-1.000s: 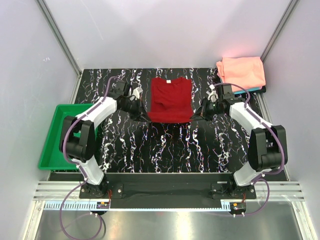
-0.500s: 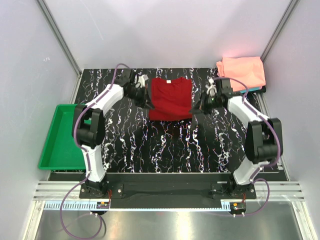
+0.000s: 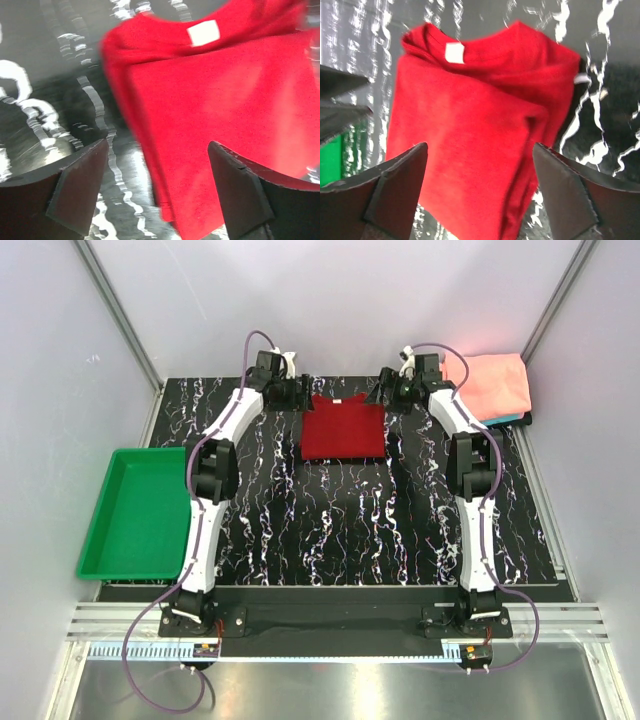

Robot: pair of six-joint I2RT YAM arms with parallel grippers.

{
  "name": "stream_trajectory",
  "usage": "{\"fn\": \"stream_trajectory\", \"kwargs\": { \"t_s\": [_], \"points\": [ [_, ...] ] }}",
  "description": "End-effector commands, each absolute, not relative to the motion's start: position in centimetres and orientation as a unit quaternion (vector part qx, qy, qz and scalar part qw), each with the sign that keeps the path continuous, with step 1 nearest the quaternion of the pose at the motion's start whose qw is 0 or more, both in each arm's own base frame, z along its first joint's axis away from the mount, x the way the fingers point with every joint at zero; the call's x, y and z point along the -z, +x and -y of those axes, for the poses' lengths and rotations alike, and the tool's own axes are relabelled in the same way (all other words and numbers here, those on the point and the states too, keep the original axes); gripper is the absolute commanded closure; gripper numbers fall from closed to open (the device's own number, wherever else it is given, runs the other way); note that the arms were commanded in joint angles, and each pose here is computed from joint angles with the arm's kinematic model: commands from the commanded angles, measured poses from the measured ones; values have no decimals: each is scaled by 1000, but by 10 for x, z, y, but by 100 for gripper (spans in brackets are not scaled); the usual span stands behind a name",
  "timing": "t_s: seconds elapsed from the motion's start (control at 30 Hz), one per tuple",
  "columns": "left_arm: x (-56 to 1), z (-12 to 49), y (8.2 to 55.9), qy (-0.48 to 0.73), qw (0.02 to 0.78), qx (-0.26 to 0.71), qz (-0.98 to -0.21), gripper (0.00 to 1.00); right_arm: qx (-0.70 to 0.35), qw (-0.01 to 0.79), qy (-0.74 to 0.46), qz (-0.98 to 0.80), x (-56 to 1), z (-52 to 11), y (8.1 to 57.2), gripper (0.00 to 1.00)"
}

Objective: Fold and stack the t-shirts
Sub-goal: Fold the tshirt

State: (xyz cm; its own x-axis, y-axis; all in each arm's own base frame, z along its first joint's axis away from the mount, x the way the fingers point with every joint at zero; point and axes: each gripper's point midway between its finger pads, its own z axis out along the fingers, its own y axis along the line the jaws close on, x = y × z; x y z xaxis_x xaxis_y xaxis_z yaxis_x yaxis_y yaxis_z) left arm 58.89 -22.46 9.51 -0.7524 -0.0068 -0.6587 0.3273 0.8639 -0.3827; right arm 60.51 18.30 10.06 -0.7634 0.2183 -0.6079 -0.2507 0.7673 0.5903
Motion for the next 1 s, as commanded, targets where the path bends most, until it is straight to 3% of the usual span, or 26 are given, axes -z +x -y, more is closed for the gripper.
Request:
{"fn": "stream_trajectory", "kwargs": {
  "t_s": [0.0,0.17,0.47,0.63,0.97],
  "points": [
    [-147,205,611,101,428,174,-881,11,-311,386,-35,-868,-135,-175,606,6],
    [-196,215,583,116,433,213,-868,11,-322,343,-20,-882,-127,-155,565,6],
    [-198,262,539,148,361,367,-845,17,-392,264,-23,-881,-85,-170,537,6],
    [-170,288,517,130,278,464,-831,18,-424,246,-29,-871,-72,-179,544,6],
    [-110,297,499,103,195,488,-845,18,-429,223,-3,-875,-39,-180,552,7]
  ]
}}
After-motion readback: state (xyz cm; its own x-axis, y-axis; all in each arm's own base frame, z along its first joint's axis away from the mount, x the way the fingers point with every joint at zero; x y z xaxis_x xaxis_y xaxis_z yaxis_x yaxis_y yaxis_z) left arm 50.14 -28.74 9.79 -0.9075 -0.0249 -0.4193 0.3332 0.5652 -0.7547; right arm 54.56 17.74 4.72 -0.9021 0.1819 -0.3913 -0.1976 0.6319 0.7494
